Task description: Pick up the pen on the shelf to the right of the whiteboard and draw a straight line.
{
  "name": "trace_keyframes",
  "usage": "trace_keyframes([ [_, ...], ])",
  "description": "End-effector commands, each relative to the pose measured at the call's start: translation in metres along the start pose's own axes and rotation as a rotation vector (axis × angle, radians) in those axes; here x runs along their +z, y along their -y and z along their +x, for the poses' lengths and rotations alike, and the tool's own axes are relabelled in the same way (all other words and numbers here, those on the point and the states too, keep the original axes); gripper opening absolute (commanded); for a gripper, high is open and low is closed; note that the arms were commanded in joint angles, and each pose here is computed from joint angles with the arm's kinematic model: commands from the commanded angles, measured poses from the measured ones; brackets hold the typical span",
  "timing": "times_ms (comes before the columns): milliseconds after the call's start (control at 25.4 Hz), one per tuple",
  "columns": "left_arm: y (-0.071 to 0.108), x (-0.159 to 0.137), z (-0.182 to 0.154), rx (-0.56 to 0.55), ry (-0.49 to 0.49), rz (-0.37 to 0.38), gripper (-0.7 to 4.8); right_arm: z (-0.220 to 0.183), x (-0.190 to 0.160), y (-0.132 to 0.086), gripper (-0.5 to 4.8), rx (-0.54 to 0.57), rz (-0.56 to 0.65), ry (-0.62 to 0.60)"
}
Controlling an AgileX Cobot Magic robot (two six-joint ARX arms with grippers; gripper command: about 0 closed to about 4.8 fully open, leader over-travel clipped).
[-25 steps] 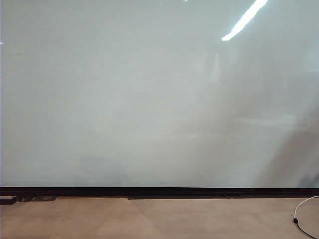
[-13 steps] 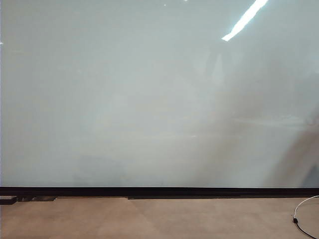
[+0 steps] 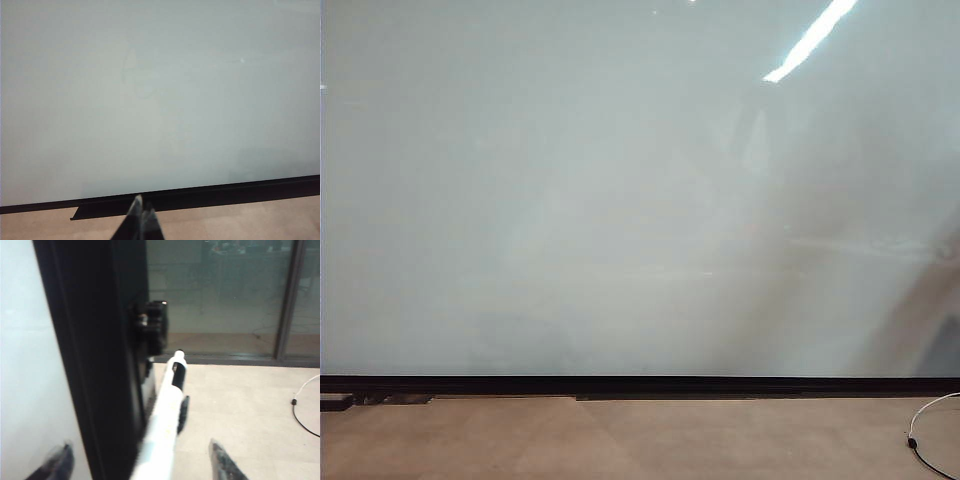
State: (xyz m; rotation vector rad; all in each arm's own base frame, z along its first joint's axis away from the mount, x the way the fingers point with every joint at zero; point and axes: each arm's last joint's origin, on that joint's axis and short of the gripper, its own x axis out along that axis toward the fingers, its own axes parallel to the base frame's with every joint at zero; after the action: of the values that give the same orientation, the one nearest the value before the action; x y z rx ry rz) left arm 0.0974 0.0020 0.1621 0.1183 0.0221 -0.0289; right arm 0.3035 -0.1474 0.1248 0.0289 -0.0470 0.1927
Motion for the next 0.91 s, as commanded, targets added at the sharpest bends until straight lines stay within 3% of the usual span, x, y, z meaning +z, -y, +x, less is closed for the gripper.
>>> trace_keyframes([
  [39,-0.0001,0.0018,-0.0002,-0.002,0.01,0.003,-0.05,0.0001,0.0033,0.0007,3.65,-0.005,-0.027,0.018],
  [394,-0.0001,0.0018,-0.0002,-0.002,0.01,0.003,-0.05,0.0003,0.0035,0.0018,3.57,-0.047,-0.032,0.021],
  [552,-0.0001,0.0018,-0.0002,-0.002,0.01,0.003,-0.05,0.0002,0.0035,0.0019,3.01,-0.048,-0.032,0.021],
  [671,-0.0001,0.0018,-0.0002,-0.002,0.01,0.003,-0.05,0.0002,0.0035,0.0019,2.9,-0.049,-0.032,0.021],
  [749,-0.0001,0.0018,-0.0002,-0.002,0.01,0.003,-0.05,0.0002,0.0035,0.0019,2.49,-0.049,-0.03,0.021],
  [907,-0.0001,0.0018,-0.0002,-0.002,0.01,0.003,-0.05,0.0005,0.0035,0.0016,2.41,-0.048,-0.03,0.021],
])
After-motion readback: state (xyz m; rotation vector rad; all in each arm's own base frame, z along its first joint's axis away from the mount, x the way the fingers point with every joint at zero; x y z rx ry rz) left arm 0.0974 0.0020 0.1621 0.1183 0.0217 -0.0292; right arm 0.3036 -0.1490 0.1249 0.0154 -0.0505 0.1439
